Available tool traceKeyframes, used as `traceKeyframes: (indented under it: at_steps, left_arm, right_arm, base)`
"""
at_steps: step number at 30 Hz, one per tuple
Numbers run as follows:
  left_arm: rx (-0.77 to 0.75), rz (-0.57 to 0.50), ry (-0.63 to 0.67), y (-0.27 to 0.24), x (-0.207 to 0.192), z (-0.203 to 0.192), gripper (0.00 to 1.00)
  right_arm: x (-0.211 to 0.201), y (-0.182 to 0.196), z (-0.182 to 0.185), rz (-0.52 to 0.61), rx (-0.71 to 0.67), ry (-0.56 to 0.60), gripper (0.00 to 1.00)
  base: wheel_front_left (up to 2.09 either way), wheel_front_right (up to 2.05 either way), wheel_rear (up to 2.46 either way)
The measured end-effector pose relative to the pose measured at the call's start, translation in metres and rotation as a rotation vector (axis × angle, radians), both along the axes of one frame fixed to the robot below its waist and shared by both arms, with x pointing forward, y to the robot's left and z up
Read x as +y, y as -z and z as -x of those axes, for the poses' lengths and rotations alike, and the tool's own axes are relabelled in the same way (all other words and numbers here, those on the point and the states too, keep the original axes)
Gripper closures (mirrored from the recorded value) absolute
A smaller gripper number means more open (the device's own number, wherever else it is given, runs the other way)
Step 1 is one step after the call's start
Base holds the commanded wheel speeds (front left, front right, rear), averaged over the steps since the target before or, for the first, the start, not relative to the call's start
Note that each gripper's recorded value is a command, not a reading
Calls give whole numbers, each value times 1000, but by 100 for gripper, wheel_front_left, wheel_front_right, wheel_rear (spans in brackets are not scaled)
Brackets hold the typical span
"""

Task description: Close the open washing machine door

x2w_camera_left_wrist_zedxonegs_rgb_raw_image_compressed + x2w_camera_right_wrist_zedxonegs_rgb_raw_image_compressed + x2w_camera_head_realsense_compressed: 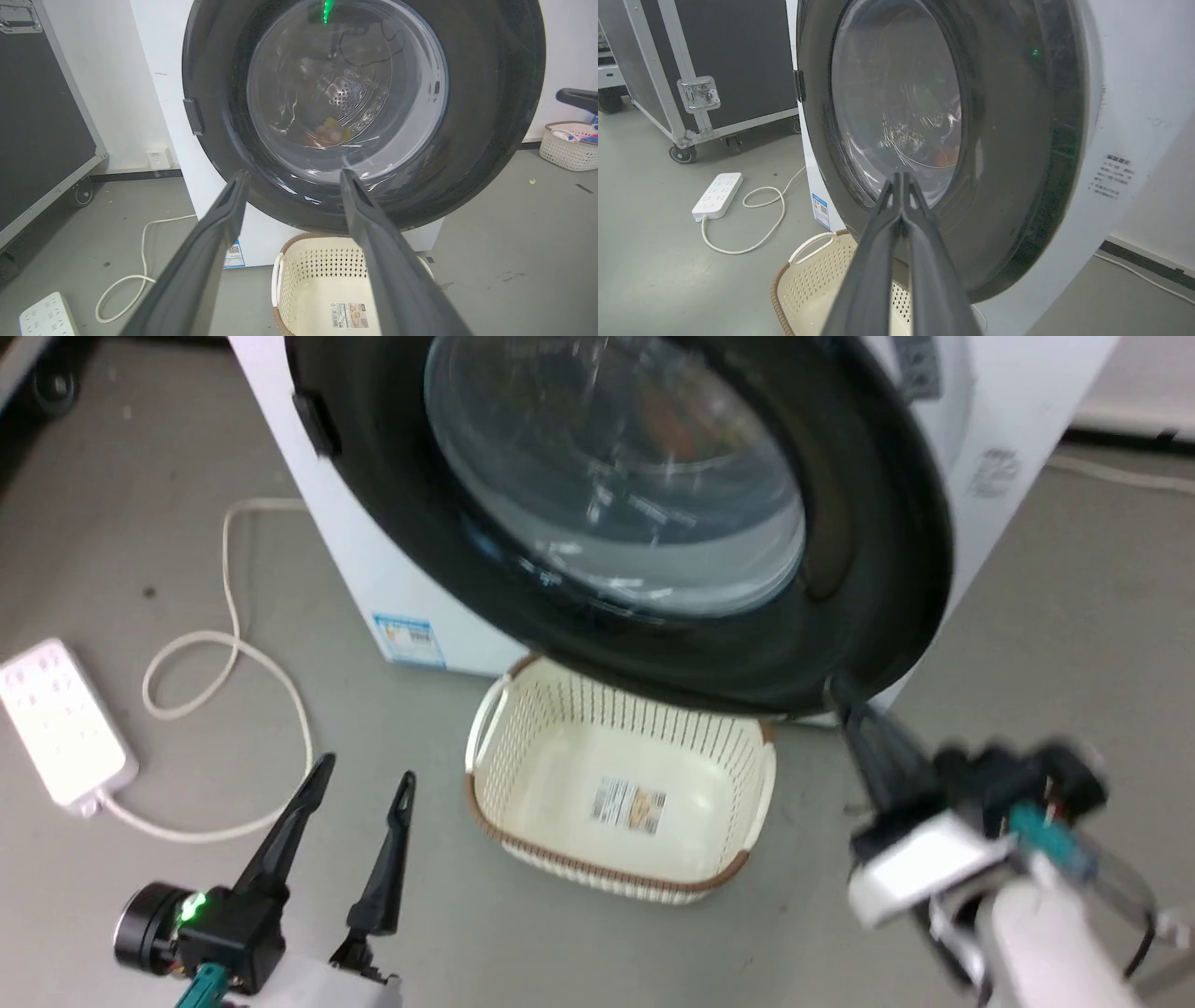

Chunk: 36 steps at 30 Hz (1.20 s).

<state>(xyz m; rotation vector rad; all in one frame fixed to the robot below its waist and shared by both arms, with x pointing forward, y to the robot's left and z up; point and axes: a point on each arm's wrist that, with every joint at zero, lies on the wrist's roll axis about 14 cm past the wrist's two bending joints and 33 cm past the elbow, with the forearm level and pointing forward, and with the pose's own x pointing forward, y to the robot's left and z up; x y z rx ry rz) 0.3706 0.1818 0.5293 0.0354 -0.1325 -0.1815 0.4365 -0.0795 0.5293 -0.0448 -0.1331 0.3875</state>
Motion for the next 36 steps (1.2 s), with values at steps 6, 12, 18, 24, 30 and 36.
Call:
traceKeyframes:
  at_steps: [6, 12, 18, 24, 30, 36]
  left_arm:
    - [48, -7, 8, 18, 0, -17, 0]
    - [82, -9, 1, 31, 4, -28, 0]
    - [104, -9, -7, 40, 6, -35, 0]
    - [111, -4, -13, 43, 8, -40, 0]
    - [110, 6, -21, 43, 9, -42, 0]
    - [84, 18, -37, 33, 12, -39, 0]
  right_arm:
    - [-1, 2, -54, 84, 20, -57, 100]
    - [-14, 8, -100, 77, 80, -46, 100]
    - [-36, 21, -137, 71, 148, 15, 100]
    - [-60, 15, -171, 25, 160, 106, 100]
    - [-62, 20, -183, -17, 182, 141, 100]
    - [-65, 0, -175, -39, 118, 159, 52]
  base:
    - [0, 0, 0]
    - [0, 0, 0]
    - [0, 0, 0]
    - [0, 0, 0]
    - [0, 0, 0]
    - [0, 0, 0]
